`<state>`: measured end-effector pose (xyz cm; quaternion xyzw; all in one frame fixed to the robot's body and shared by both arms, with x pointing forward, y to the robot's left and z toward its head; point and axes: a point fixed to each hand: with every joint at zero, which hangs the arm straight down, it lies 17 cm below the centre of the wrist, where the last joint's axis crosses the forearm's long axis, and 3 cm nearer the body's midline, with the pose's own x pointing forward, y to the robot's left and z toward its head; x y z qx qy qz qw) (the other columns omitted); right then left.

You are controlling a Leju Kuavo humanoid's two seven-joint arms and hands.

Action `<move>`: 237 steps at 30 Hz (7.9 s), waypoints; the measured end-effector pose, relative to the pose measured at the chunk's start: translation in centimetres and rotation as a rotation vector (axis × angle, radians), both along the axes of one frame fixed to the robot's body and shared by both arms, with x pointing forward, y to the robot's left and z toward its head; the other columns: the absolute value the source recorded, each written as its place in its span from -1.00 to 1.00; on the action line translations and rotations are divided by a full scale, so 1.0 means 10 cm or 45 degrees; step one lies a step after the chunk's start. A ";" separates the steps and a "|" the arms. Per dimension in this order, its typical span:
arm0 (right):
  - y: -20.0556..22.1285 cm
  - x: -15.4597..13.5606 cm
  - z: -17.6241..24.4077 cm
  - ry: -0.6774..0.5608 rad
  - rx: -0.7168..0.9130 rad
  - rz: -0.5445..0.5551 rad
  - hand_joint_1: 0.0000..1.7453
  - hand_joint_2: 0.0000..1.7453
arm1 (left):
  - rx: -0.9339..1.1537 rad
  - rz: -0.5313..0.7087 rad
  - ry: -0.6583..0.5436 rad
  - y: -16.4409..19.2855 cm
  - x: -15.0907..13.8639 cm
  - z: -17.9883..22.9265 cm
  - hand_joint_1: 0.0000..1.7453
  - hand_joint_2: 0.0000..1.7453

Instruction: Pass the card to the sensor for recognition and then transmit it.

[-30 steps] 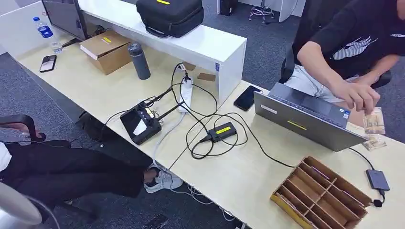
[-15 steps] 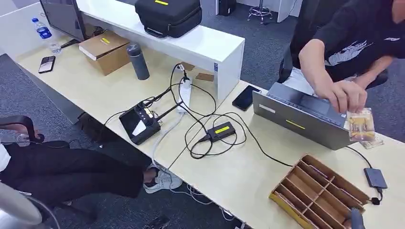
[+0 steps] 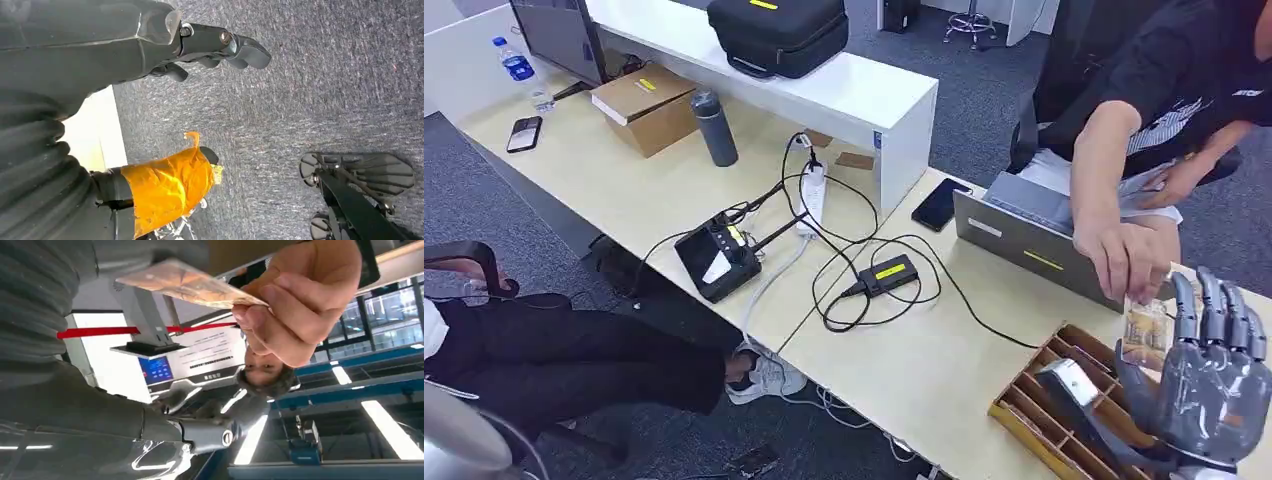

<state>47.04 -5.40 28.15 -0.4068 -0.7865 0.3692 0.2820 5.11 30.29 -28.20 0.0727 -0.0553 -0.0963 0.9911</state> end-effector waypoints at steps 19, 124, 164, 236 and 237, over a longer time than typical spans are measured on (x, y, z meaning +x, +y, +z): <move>0.05 -0.52 0.49 -0.179 0.145 0.124 0.98 1.00 | 0.001 0.013 0.009 0.00 -0.03 0.00 -1.00 1.00; -1.87 -0.41 -1.80 0.770 0.183 -0.580 1.00 1.00 | -0.001 0.205 0.048 -0.03 -0.12 -0.01 -1.00 1.00; 0.76 0.69 0.26 0.489 -0.062 0.106 1.00 1.00 | 0.020 -0.050 0.033 0.21 0.07 0.01 -1.00 1.00; -0.36 -0.95 -0.92 0.325 0.053 0.013 -1.00 1.00 | -0.028 0.157 0.051 -0.08 -0.12 -0.02 -1.00 1.00; -0.33 -0.95 -0.93 0.313 0.017 0.005 -1.00 1.00 | -0.028 0.157 0.051 -0.08 -0.12 -0.02 -1.00 1.00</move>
